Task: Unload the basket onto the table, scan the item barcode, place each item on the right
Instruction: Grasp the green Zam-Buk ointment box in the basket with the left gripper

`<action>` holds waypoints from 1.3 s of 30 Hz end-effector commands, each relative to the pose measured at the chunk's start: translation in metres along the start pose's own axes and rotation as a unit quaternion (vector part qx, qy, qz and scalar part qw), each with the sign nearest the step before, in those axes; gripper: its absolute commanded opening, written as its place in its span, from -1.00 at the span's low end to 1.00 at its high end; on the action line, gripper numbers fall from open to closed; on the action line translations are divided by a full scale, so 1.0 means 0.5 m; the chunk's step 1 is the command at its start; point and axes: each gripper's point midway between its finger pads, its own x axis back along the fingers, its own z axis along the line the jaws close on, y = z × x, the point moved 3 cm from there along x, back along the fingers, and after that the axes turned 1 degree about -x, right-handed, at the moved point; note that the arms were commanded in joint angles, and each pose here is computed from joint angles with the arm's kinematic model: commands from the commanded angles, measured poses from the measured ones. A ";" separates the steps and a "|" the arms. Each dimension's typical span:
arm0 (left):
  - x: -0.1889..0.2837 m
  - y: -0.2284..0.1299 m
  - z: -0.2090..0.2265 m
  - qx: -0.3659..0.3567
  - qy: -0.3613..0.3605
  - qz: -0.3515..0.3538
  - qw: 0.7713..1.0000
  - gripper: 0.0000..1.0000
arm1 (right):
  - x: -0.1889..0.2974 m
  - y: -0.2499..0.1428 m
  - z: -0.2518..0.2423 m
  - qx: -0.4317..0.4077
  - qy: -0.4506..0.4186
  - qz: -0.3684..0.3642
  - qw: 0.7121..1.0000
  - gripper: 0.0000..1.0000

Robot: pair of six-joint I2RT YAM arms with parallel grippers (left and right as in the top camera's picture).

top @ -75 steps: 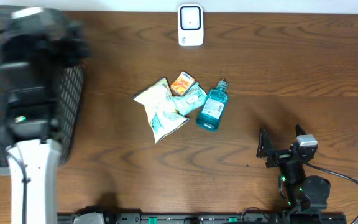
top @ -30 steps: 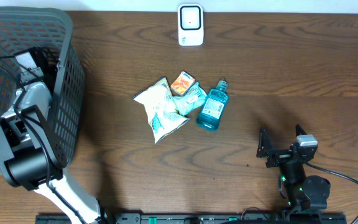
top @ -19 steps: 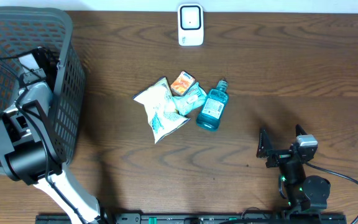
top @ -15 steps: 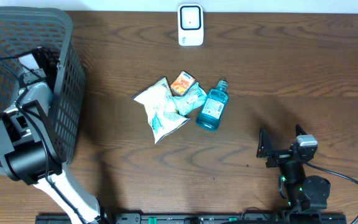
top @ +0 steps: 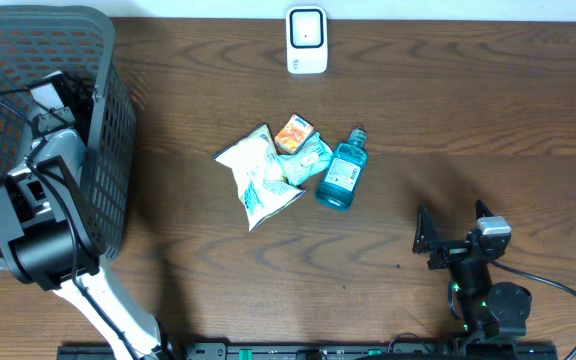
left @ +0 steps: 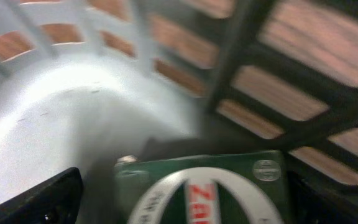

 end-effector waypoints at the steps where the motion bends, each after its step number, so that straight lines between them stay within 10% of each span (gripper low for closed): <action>1: -0.043 -0.120 0.077 0.007 0.082 0.089 0.993 0.77 | 0.000 -0.003 0.003 -0.005 0.004 0.004 1.000 0.98; 10: -0.012 -0.117 0.157 0.088 0.101 0.107 0.985 0.26 | 0.000 -0.003 0.003 -0.005 0.004 0.004 1.000 0.99; 26: 0.274 0.135 0.149 0.156 0.055 -0.073 0.984 0.15 | 0.000 -0.003 0.003 -0.005 0.004 0.004 1.000 0.99; 39: 0.655 0.247 -0.087 0.187 -0.320 -0.171 0.913 0.15 | 0.000 -0.003 0.003 -0.005 0.004 0.004 1.000 0.99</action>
